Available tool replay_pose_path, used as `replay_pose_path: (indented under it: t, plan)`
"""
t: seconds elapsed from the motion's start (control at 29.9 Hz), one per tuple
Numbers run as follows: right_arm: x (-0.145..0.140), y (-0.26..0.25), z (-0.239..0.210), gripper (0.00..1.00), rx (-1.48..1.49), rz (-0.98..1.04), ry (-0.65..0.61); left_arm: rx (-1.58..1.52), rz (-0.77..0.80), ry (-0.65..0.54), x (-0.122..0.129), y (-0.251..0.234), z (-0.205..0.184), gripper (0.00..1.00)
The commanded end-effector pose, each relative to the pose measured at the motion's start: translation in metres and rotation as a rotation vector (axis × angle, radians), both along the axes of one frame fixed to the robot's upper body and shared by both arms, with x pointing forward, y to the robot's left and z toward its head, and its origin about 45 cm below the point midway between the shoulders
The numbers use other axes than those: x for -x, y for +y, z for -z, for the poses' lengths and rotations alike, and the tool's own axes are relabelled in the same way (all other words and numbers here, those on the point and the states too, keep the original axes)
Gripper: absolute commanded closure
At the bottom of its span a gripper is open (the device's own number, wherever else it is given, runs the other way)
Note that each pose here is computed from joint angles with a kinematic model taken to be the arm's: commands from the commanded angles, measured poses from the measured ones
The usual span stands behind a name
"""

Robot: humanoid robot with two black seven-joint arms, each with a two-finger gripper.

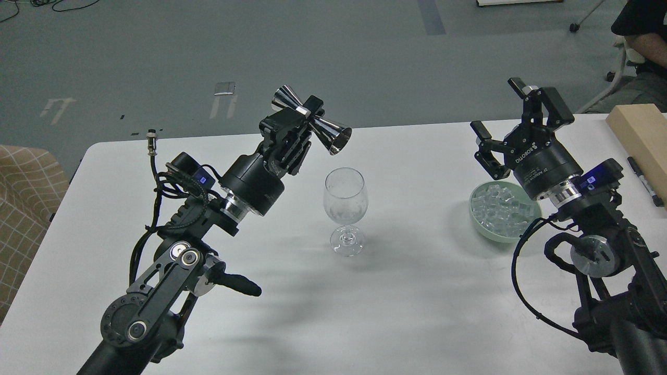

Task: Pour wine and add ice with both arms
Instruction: 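Rotate the silver cup back upright with the left gripper, then move the left gripper with the cup back toward its start spot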

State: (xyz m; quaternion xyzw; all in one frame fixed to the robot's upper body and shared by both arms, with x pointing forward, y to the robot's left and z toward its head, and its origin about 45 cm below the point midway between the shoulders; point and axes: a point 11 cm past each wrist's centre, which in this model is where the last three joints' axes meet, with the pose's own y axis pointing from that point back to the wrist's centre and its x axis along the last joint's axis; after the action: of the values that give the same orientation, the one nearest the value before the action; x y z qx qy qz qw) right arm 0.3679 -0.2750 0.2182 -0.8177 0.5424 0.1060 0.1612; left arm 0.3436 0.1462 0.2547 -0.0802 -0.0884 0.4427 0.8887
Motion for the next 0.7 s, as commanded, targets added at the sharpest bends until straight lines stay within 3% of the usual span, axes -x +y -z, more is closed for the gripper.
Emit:
replay_pose_path:
  t: [0.0, 0.67]
  plan:
    - [0.0, 0.0, 0.001, 0.0, -0.001, 0.001, 0.002, 0.041, -0.003, 0.048, -0.002, 0.001, -0.001, 0.85]
    - [0.001, -0.001, -0.001, 0.0, -0.001, 0.002, -0.003, 0.373, -0.127, 0.355, -0.018, 0.04, -0.007, 0.91]
